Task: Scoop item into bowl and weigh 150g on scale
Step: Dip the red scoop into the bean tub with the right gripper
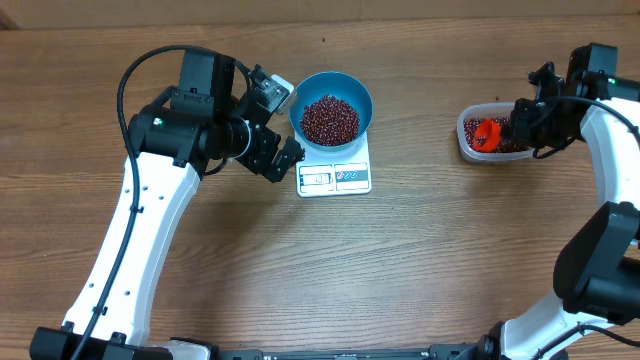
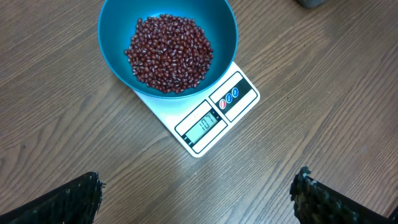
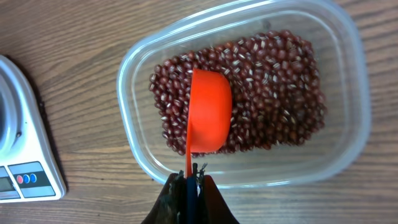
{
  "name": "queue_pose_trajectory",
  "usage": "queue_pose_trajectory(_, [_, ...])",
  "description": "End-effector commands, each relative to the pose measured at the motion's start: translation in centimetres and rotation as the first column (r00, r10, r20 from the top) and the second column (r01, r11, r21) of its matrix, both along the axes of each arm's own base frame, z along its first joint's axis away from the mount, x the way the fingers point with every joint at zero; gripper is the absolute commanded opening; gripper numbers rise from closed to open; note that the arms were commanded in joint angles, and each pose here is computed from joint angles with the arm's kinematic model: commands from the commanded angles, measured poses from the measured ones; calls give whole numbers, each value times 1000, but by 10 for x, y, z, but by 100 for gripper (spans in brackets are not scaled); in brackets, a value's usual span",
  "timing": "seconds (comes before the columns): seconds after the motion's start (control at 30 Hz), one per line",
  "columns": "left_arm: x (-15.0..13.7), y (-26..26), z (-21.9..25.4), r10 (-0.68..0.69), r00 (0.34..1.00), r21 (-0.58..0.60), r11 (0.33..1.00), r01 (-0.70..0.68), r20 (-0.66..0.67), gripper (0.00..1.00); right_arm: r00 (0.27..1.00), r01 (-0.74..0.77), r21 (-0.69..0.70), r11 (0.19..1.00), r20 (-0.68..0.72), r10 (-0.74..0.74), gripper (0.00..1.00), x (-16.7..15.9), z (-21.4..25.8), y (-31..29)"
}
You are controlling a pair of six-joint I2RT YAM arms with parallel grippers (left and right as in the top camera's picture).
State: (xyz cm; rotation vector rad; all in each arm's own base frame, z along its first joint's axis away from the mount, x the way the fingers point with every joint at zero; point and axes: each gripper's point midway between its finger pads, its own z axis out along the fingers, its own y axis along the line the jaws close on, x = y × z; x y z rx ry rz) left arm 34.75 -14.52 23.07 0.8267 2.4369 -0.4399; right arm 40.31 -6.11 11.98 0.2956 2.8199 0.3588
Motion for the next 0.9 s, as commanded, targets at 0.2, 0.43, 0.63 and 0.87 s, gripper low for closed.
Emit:
queue_pose_trajectory(0.2, [-3,3,5,-10,1000,11,1000,10,25,99,995,65,-123,990,83,-55,4,15,43,-28])
queue_pose_trajectory(0.43, [-3,3,5,-10,1000,11,1000,10,26,100,995,95,-223,970,40,-88,4,7,36,-46])
queue_pose_trajectory(0.63, [-3,3,5,-10,1000,11,1000,10,26,99,996,85,-215,973,-4,-88,4,3,14,-45])
queue_pose_trajectory(0.87, [-3,3,5,-10,1000,11,1000,10,26,99,998,60,-146,987,-8,-62,4,2,11,-31])
